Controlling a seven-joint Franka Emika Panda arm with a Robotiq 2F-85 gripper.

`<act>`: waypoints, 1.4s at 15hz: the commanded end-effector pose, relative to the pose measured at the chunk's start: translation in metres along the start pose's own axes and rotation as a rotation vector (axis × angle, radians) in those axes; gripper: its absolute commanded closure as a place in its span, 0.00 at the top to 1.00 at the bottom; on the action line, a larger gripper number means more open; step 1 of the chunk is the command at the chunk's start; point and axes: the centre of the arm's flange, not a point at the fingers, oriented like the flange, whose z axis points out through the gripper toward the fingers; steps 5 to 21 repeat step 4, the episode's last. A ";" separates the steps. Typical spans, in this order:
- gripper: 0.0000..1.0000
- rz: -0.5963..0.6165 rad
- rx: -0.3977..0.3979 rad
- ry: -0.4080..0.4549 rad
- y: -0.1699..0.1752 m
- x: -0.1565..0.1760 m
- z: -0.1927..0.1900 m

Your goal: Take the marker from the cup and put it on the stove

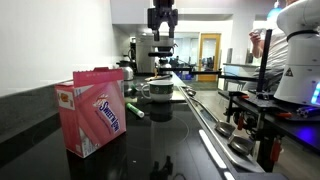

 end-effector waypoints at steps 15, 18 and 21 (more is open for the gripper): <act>1.00 -0.048 0.059 -0.040 0.010 -0.024 0.001; 1.00 -0.048 0.059 -0.040 0.010 -0.024 0.001; 1.00 -0.048 0.059 -0.040 0.010 -0.024 0.001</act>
